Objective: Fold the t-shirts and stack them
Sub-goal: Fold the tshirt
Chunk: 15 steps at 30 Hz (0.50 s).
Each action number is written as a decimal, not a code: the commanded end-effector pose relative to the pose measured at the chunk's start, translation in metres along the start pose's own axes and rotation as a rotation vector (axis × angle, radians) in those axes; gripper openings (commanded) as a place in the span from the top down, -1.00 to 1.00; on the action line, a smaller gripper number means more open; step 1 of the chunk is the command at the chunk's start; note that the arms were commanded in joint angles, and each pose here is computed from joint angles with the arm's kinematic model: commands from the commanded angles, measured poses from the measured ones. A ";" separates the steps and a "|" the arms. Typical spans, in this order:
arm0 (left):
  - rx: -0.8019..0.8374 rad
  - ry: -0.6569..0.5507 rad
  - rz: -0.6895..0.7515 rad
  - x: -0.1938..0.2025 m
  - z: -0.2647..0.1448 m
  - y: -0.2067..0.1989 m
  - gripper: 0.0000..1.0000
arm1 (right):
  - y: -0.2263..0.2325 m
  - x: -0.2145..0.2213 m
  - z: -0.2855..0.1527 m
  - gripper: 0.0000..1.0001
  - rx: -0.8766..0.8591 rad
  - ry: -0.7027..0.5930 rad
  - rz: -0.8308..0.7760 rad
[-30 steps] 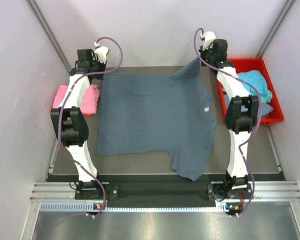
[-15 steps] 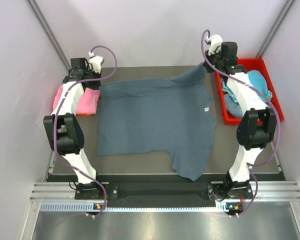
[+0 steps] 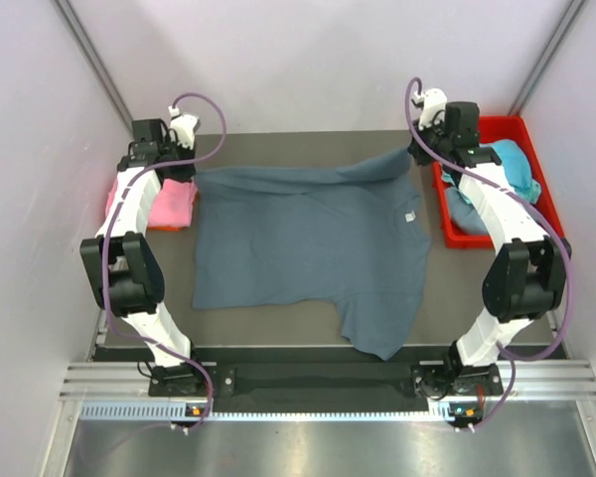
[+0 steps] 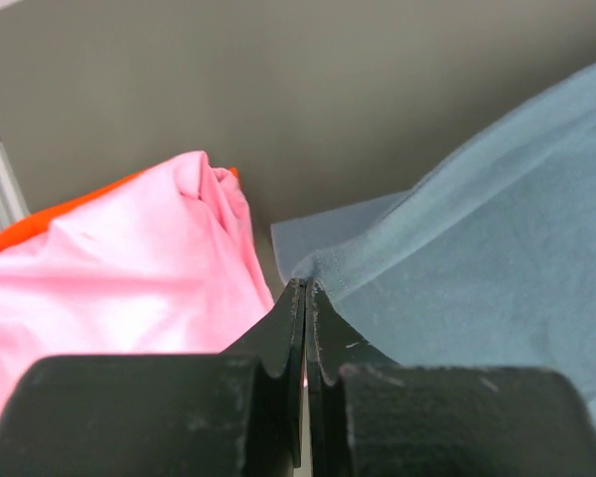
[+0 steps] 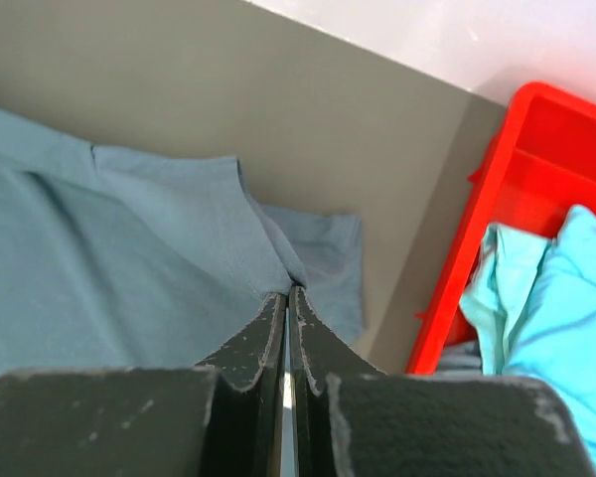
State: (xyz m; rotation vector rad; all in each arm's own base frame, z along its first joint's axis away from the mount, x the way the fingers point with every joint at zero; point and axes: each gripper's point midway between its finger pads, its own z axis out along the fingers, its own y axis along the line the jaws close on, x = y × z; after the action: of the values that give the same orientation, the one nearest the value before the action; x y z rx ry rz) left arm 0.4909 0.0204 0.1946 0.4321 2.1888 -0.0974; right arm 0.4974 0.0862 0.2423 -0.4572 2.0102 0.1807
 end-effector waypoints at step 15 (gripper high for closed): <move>0.039 0.058 -0.025 0.024 -0.005 -0.011 1.00 | 0.012 -0.002 -0.061 1.00 0.012 -0.064 -0.016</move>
State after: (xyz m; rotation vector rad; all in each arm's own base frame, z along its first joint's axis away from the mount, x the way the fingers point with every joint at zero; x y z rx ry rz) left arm 0.4714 0.0171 0.1655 0.4313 2.2836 -0.1407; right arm 0.4485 0.0808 0.2452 -0.4572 2.0199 0.1820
